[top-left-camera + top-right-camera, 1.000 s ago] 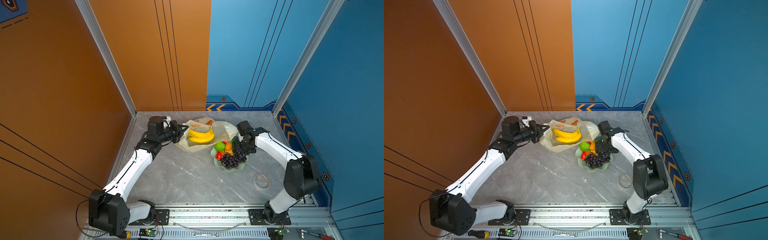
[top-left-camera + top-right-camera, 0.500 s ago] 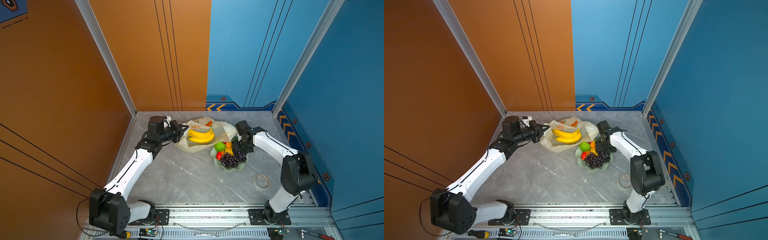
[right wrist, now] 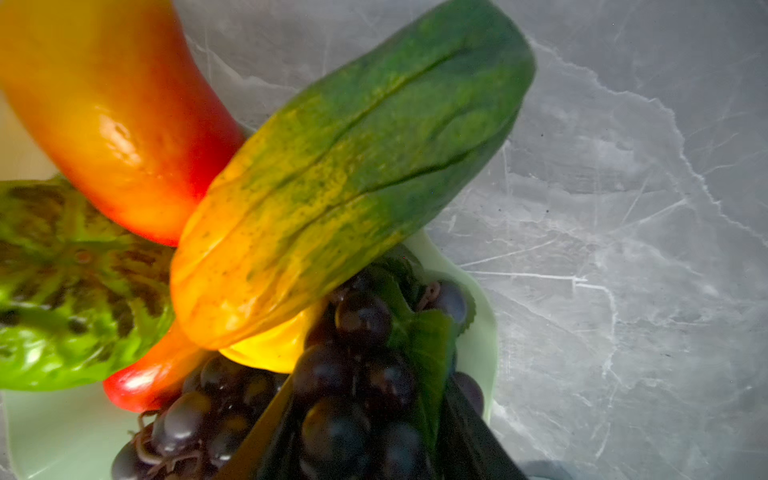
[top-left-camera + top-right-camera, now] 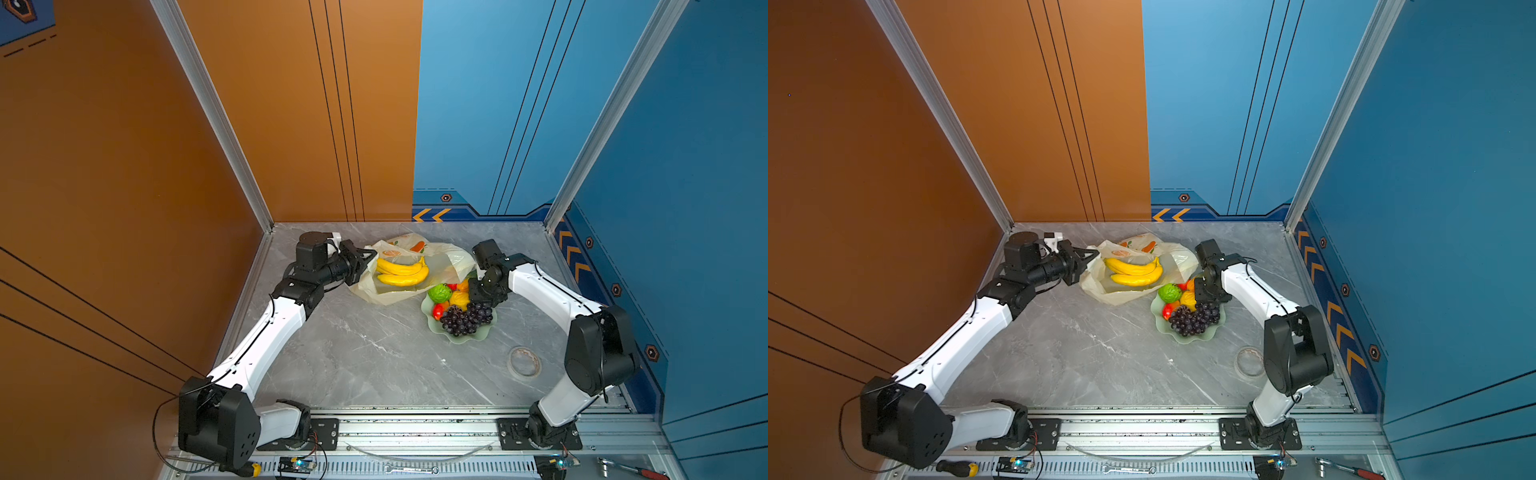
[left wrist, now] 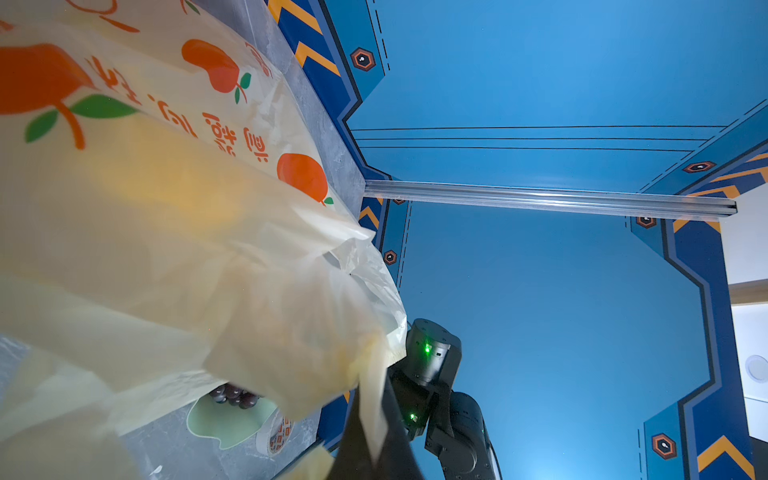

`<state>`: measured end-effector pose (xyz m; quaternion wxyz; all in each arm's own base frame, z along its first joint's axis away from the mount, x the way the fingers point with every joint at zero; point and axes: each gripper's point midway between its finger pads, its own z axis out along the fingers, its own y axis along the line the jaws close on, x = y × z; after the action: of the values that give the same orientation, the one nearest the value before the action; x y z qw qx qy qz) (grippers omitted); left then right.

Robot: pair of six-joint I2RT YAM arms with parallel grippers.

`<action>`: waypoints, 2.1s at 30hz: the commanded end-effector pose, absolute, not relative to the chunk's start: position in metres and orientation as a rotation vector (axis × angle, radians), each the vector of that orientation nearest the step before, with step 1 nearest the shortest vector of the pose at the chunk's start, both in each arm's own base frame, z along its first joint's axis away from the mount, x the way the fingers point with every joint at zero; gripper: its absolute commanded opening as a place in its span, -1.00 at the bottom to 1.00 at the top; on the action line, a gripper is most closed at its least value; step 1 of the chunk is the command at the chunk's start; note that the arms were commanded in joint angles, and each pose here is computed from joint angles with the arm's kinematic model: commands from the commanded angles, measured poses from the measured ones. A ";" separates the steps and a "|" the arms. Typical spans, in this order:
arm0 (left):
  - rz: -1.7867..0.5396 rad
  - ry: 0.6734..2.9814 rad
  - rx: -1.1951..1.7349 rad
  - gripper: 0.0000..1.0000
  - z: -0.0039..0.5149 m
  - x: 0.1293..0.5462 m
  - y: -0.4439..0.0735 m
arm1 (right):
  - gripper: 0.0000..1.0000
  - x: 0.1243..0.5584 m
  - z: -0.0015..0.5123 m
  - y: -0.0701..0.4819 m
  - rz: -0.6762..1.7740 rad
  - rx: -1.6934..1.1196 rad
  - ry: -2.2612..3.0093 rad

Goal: Place the fruits into the plastic bag

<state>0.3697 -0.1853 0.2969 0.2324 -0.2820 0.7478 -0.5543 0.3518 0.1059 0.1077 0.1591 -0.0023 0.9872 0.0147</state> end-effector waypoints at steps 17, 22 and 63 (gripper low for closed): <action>-1.534 2.031 -0.757 -1.00 0.305 0.369 -0.187 | 0.49 0.341 0.108 0.103 0.063 -0.014 2.812; -1.534 2.037 -0.752 -1.00 0.305 0.368 -0.187 | 0.48 0.332 0.082 0.103 0.045 -0.044 2.889; -1.520 2.045 -0.801 -1.00 0.290 0.364 -0.175 | -0.65 0.346 0.130 0.105 0.016 -0.029 2.707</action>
<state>0.3689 -0.1787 0.2840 0.2296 -0.2951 0.7497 -0.5461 0.3446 0.1066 0.1031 0.1818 -0.0206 0.9831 0.0055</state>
